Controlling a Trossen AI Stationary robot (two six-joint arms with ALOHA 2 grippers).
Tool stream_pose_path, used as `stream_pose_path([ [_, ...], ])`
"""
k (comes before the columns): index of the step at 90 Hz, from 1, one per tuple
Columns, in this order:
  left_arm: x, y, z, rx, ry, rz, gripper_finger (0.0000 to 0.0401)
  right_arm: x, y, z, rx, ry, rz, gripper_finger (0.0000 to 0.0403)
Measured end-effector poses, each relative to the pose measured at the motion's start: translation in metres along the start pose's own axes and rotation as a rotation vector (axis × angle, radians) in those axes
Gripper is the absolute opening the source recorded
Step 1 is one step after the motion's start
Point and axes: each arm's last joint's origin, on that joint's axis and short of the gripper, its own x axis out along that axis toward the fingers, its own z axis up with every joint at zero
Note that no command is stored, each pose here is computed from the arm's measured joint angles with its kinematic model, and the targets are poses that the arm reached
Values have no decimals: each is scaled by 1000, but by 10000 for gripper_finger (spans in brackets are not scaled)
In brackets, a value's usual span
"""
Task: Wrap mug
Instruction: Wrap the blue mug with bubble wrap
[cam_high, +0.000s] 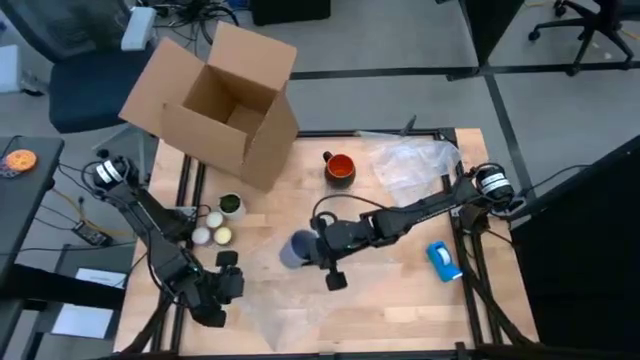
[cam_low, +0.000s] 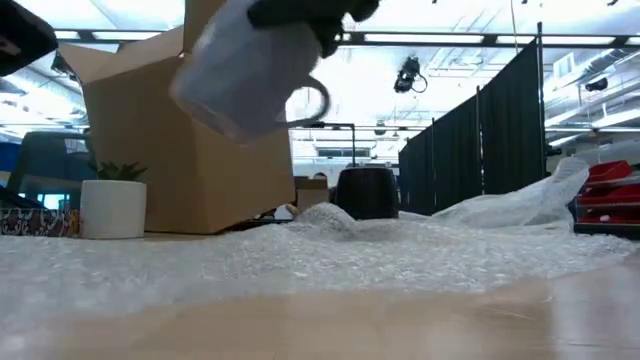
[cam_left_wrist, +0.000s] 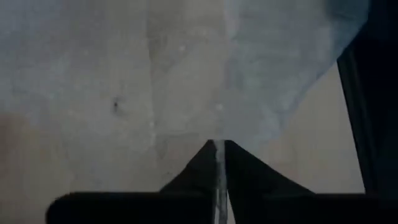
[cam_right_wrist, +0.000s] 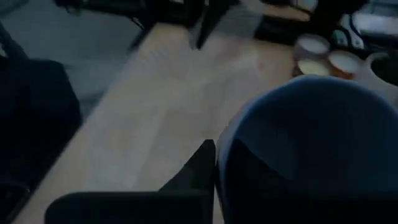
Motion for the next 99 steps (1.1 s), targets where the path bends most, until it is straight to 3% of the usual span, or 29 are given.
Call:
stream_pose_path([
  [23, -2, -3, 1, 19, 47, -68, 1, 32, 24, -18, -10, -16, 42, 0],
  [45, -11, -9, 11, 23, 9, -120, 0, 31, 46, 11, -43, -98, 37, 0],
  [71, -10, -9, 14, 35, -9, -120, 0, 55, 63, 12, -82, 19, 67, 0],
  [99, -9, -8, 16, 54, -29, -106, 0, 57, 46, 25, -134, 219, 55, 0],
])
